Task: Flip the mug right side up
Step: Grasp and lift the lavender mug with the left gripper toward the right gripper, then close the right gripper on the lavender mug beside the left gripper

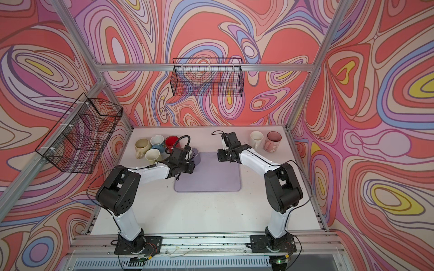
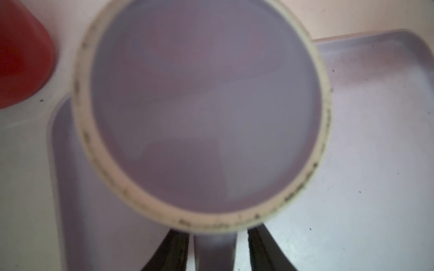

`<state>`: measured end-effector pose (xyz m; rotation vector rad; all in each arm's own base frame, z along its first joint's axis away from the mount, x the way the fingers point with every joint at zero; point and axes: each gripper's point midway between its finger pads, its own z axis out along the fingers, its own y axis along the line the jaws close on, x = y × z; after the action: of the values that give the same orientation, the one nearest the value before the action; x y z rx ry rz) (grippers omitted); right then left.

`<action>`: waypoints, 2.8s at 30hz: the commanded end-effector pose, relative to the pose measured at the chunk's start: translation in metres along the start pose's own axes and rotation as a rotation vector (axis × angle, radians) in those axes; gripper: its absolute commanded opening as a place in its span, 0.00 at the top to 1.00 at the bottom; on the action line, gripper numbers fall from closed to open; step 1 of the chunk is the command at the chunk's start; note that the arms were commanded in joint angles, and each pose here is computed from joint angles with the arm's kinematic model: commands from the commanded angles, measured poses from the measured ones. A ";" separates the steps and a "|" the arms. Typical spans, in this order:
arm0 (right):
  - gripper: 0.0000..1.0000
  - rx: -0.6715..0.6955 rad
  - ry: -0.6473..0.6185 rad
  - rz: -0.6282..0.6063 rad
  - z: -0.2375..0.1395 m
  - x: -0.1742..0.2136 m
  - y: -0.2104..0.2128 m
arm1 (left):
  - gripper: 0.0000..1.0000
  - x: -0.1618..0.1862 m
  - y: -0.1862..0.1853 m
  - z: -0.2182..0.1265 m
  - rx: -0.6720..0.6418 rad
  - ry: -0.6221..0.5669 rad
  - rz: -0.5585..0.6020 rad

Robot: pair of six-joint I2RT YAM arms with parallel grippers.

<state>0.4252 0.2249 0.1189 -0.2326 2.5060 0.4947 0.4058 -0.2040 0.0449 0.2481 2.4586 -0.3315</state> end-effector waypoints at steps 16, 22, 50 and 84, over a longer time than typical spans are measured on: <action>0.88 -0.016 -0.055 0.031 -0.015 -0.002 -0.007 | 1.00 -0.020 -0.005 -0.020 -0.003 -0.055 0.027; 0.88 -0.050 -0.075 0.095 -0.023 -0.004 -0.022 | 1.00 -0.046 -0.027 -0.051 0.101 -0.131 0.050; 0.44 -0.926 -0.423 0.004 -0.158 -0.043 0.059 | 1.00 -0.126 -0.133 -0.215 0.880 -0.382 0.051; 1.00 -1.145 -0.442 -0.096 -0.181 -0.073 0.143 | 0.86 -0.123 -0.138 -0.192 0.931 -0.383 -0.059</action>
<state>0.3452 0.2864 0.3392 -0.7166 1.4198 1.6225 0.3380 -0.3016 0.2888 0.3835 1.9121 -1.5751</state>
